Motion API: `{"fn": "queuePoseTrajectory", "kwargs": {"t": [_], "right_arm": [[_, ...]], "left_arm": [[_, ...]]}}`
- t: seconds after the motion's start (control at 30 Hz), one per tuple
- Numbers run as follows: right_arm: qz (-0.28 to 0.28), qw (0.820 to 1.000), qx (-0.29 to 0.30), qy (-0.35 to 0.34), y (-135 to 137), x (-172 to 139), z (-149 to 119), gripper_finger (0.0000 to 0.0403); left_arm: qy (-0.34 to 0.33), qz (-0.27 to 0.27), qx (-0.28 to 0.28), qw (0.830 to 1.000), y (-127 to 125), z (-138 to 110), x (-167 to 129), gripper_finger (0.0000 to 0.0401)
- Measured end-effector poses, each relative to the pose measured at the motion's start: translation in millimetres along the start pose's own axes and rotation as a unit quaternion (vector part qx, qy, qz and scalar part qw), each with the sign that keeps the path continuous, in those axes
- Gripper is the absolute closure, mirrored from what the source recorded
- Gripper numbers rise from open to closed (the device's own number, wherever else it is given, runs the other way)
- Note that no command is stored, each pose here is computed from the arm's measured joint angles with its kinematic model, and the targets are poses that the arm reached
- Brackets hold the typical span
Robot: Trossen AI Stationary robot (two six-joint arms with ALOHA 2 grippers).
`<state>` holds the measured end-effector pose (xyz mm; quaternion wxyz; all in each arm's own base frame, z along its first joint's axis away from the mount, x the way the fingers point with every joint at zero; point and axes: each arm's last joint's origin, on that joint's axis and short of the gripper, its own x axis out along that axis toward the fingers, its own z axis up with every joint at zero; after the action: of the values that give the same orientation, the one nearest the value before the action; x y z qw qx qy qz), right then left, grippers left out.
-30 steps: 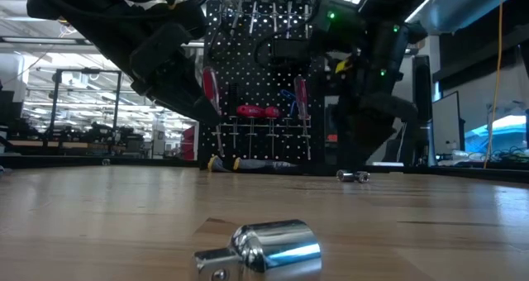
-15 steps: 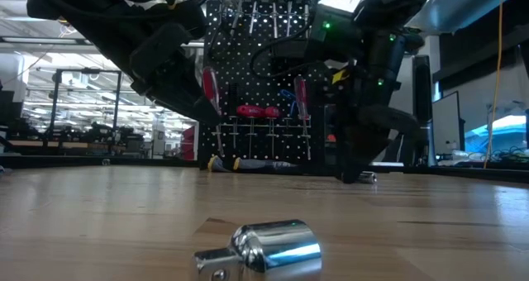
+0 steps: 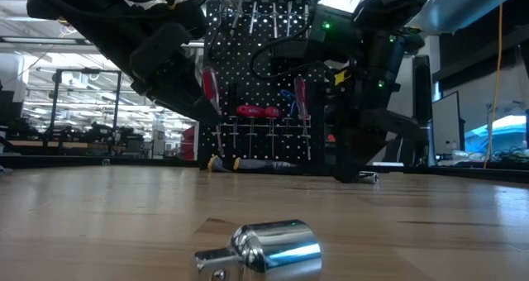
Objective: Hang tools onto peg board
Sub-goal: Put the socket into the pegboard bin
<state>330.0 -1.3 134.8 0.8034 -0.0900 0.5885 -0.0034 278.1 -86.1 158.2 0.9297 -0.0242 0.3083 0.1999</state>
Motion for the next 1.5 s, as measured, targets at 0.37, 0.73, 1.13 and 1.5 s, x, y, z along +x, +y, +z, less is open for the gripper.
{"fn": "queuePoseTrajectory", "kwargs": {"t": [0.37,0.73,1.13,1.5], "right_arm": [[0.004,1.000,0.001,0.016,-4,-13,13,0.0251],[0.001,0.998,-0.004,0.066,-8,-37,23,0.0217],[-0.026,0.999,-0.020,0.040,-4,-7,2,0.0217],[-0.020,0.999,-0.007,0.027,-8,-3,-2,0.0248]], "left_arm": [[0.000,0.000,0.000,1.000,0,0,0,0.0268],[0.000,0.000,0.000,1.000,0,0,0,0.0268],[0.000,0.000,0.000,1.000,0,0,0,0.0268],[0.000,0.000,0.000,1.000,0,0,0,0.0268]]}}
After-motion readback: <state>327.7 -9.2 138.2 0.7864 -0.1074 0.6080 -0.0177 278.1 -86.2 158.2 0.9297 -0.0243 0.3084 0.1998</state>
